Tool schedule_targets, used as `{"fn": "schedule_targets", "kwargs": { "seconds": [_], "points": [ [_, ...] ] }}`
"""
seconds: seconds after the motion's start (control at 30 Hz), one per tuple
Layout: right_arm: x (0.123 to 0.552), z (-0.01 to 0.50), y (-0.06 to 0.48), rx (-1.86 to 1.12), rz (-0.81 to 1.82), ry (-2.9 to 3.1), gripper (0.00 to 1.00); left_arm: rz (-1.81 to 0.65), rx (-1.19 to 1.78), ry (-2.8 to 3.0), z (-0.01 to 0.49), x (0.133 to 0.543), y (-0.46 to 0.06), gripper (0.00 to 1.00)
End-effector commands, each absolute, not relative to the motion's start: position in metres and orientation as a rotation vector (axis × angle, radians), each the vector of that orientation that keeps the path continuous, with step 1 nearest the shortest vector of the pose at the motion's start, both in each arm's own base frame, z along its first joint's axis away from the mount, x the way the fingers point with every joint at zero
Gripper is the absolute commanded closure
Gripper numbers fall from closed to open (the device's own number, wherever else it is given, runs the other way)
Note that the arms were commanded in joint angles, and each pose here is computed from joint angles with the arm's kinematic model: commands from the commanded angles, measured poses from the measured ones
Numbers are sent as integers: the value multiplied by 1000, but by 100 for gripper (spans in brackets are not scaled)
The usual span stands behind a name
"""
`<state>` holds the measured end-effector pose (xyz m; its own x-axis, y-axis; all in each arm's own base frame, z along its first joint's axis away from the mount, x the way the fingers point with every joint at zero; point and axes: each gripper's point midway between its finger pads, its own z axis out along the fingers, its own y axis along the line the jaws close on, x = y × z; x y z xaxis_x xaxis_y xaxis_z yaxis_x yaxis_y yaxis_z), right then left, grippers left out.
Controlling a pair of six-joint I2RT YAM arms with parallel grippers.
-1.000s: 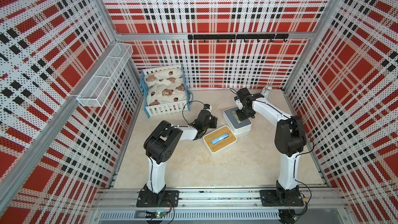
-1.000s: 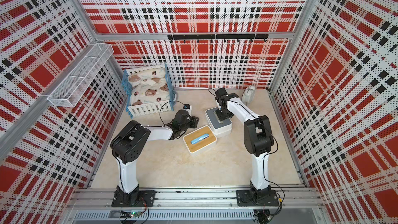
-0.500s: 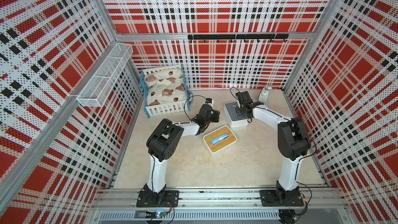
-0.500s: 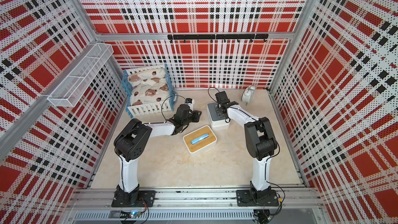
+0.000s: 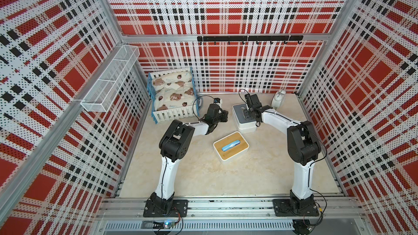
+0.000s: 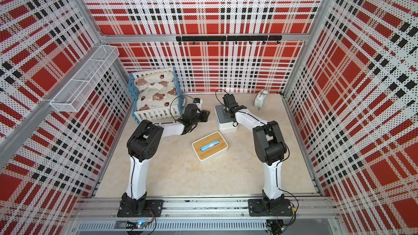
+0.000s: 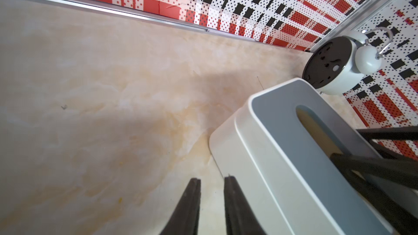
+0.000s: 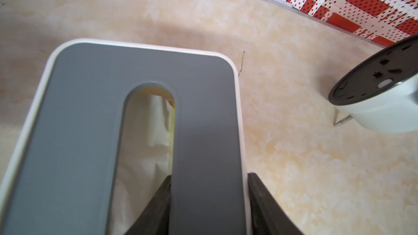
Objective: Put the tissue paper into the tissue box
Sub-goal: Close the box lid on the tissue box.
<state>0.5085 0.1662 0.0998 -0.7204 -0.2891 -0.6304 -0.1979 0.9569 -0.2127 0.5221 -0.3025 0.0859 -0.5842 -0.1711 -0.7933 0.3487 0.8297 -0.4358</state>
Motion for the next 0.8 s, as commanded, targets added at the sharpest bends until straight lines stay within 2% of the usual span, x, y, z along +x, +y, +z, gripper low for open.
{"fn": "schedule_targets", "kwargs": {
  "seconds": [0.0,0.33,0.77],
  "points": [
    [441,-4,171,-505,-206,2709,100,-722,139,2084,79,529,-302,74],
    [441,26,205,-596,46,2673,100,-768,37,2123,50,590,-284,74],
    [467,39,232,-712,124,2632,100,-844,9,2163,30,595,-278,73]
  ]
}}
